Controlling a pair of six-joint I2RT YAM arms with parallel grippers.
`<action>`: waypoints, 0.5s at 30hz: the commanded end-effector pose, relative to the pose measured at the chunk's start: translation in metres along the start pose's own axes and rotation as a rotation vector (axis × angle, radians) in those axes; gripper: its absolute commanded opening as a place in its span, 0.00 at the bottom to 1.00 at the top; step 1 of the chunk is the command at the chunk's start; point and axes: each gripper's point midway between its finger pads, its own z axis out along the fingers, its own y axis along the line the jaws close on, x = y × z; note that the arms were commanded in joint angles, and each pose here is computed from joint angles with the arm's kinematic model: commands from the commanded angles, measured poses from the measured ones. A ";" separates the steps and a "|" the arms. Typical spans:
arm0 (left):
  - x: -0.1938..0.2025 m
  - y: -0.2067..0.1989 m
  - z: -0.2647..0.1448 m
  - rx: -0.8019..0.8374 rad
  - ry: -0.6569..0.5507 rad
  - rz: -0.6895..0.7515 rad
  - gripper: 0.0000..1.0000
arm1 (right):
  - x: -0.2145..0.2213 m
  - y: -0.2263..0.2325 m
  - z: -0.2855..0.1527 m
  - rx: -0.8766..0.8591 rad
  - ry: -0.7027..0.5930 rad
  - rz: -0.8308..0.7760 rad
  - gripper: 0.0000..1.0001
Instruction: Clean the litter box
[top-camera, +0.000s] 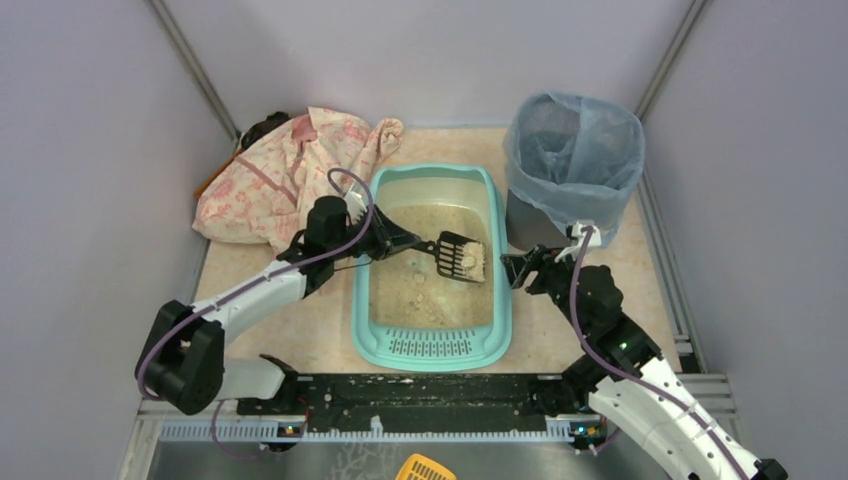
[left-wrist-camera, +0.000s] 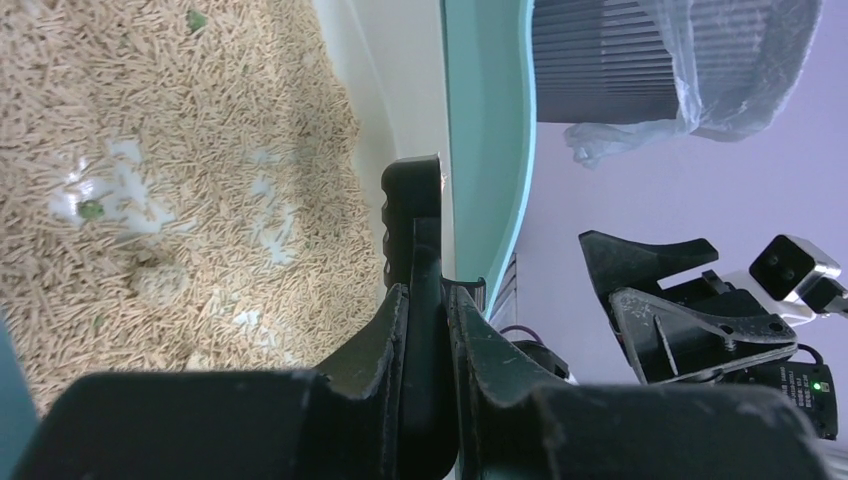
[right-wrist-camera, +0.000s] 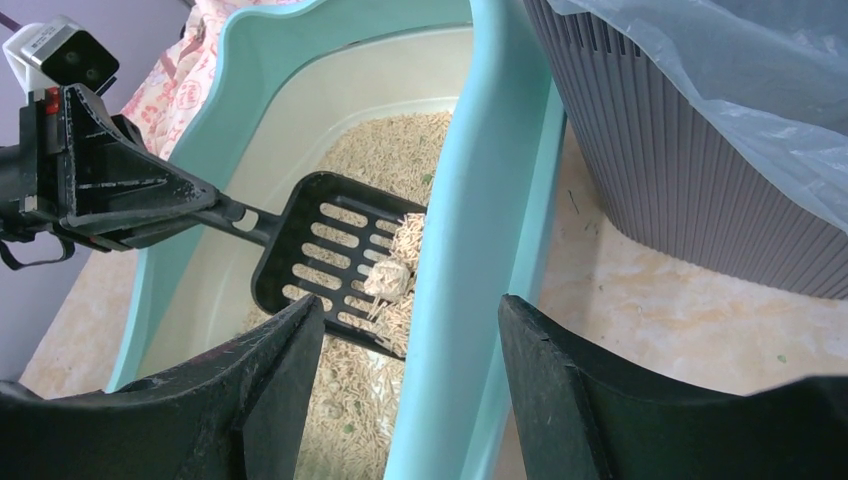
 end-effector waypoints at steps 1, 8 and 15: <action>-0.013 -0.006 -0.012 -0.001 -0.037 0.033 0.00 | -0.015 0.008 0.000 -0.027 -0.054 0.024 0.65; -0.035 -0.015 -0.050 0.069 -0.119 0.038 0.00 | -0.015 0.008 0.001 -0.029 -0.054 0.022 0.65; -0.056 -0.007 -0.079 0.117 -0.147 0.000 0.00 | -0.014 0.010 0.003 -0.039 -0.053 0.027 0.65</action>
